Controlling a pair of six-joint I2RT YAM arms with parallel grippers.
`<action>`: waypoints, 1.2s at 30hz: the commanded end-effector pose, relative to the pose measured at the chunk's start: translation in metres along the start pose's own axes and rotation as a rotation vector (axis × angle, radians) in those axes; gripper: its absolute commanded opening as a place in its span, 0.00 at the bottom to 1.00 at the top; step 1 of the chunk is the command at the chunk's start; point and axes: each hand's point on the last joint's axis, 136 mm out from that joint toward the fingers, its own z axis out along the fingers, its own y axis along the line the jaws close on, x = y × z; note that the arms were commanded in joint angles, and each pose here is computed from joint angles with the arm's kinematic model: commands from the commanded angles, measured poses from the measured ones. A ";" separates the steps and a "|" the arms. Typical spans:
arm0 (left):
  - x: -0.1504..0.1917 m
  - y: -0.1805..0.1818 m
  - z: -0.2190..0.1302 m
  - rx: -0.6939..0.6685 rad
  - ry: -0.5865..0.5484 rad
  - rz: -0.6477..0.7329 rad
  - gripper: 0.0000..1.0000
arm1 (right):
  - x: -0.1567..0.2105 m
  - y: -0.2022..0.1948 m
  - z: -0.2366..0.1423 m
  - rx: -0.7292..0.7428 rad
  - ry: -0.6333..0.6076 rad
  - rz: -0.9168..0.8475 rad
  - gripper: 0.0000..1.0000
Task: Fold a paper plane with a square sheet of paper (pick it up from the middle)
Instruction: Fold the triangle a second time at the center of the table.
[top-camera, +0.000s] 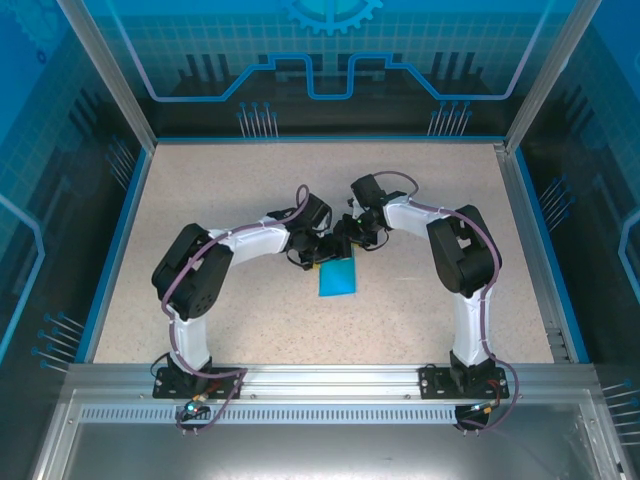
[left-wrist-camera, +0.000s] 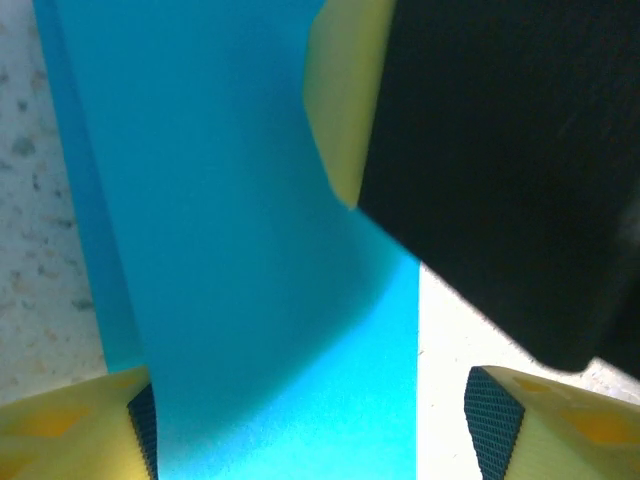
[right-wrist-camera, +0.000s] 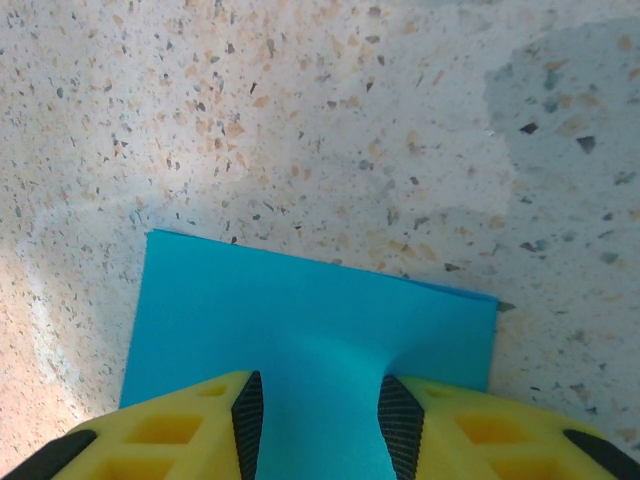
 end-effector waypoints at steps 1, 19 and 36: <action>0.000 -0.015 -0.010 0.090 0.000 0.044 0.77 | 0.023 -0.054 0.024 0.146 0.082 0.074 0.41; 0.051 -0.025 -0.035 0.250 0.133 -0.019 0.75 | 0.024 -0.055 0.025 0.147 0.086 0.079 0.41; 0.037 -0.052 -0.033 0.329 0.121 0.012 0.55 | 0.018 -0.039 0.016 0.083 0.082 0.079 0.41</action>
